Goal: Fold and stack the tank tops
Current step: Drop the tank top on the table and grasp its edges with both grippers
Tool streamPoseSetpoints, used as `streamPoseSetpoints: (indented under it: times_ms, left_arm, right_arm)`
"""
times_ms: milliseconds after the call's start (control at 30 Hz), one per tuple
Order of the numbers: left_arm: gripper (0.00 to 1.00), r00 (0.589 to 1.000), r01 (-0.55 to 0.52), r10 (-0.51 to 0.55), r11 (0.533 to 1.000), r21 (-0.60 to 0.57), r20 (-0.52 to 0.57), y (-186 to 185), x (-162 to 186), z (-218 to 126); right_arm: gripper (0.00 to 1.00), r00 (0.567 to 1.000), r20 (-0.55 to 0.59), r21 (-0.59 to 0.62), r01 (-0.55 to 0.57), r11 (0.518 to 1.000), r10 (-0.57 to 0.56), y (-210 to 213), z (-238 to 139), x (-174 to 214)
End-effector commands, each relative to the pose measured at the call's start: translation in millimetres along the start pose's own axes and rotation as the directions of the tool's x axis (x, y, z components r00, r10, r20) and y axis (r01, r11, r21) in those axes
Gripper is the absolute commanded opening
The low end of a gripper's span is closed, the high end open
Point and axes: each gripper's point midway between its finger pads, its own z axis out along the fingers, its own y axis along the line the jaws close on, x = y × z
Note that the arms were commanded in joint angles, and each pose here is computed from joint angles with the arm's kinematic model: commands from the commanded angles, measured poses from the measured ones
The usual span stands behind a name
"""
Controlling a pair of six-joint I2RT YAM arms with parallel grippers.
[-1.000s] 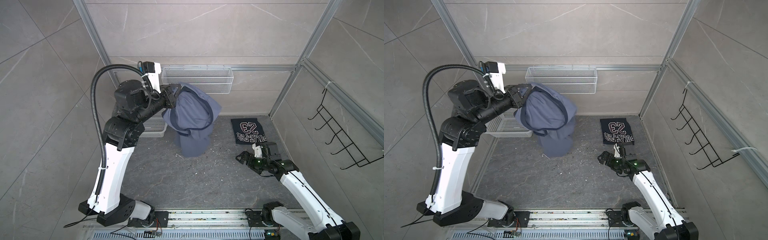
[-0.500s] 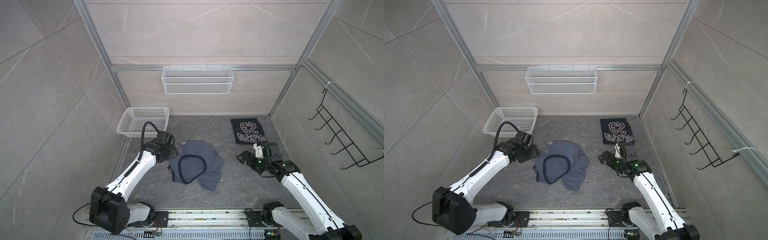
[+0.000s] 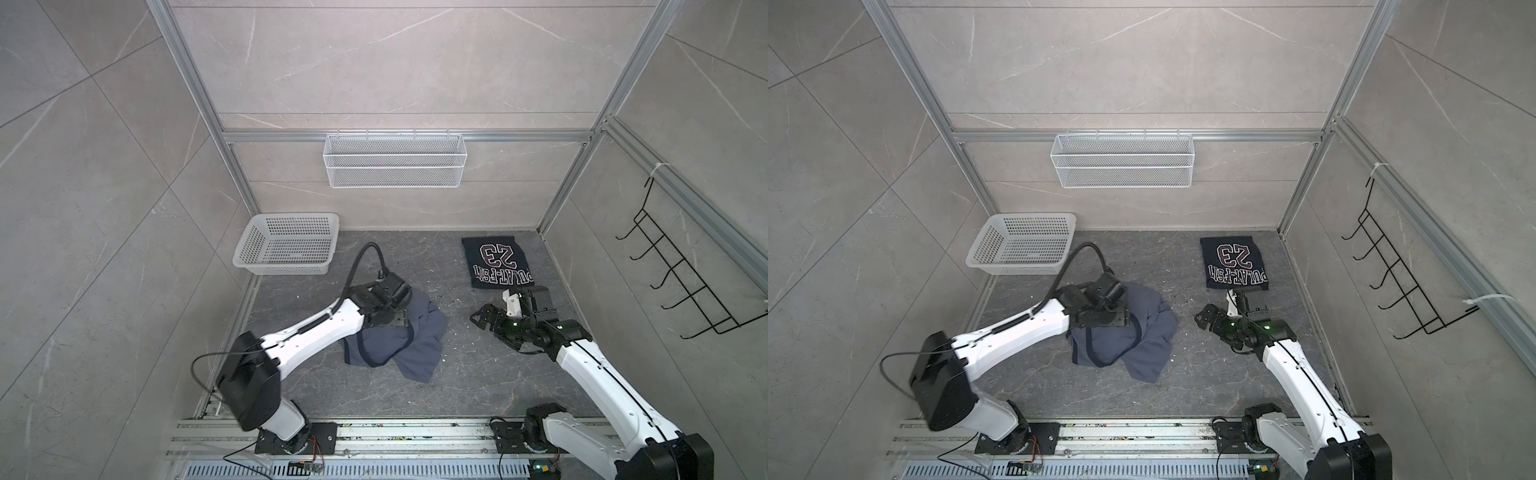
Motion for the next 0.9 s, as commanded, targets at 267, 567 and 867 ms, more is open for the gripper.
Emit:
streamPoseSetpoints:
  times_ms: [267, 567, 867]
  left_arm:
    - [0.56, 0.997, -0.009, 0.009, 1.0, 0.0, -0.073, -39, 2, 45]
    - [0.1, 0.999, -0.01, 0.011, 1.0, 0.004, -0.052, -36, 0, 42]
    - [0.0, 0.889, 0.009, 0.091, 0.977, -0.215, 0.449, 67, -56, -136]
  right_arm:
    - [0.96, 0.999, -0.031, -0.024, -0.014, 1.0, 0.014, -6, 16, 11]
    - [0.94, 0.998, -0.06, -0.02, 0.008, 1.0, -0.009, -2, 26, 15]
    - [0.93, 0.994, -0.098, 0.01, 0.055, 0.998, -0.054, 3, 41, 26]
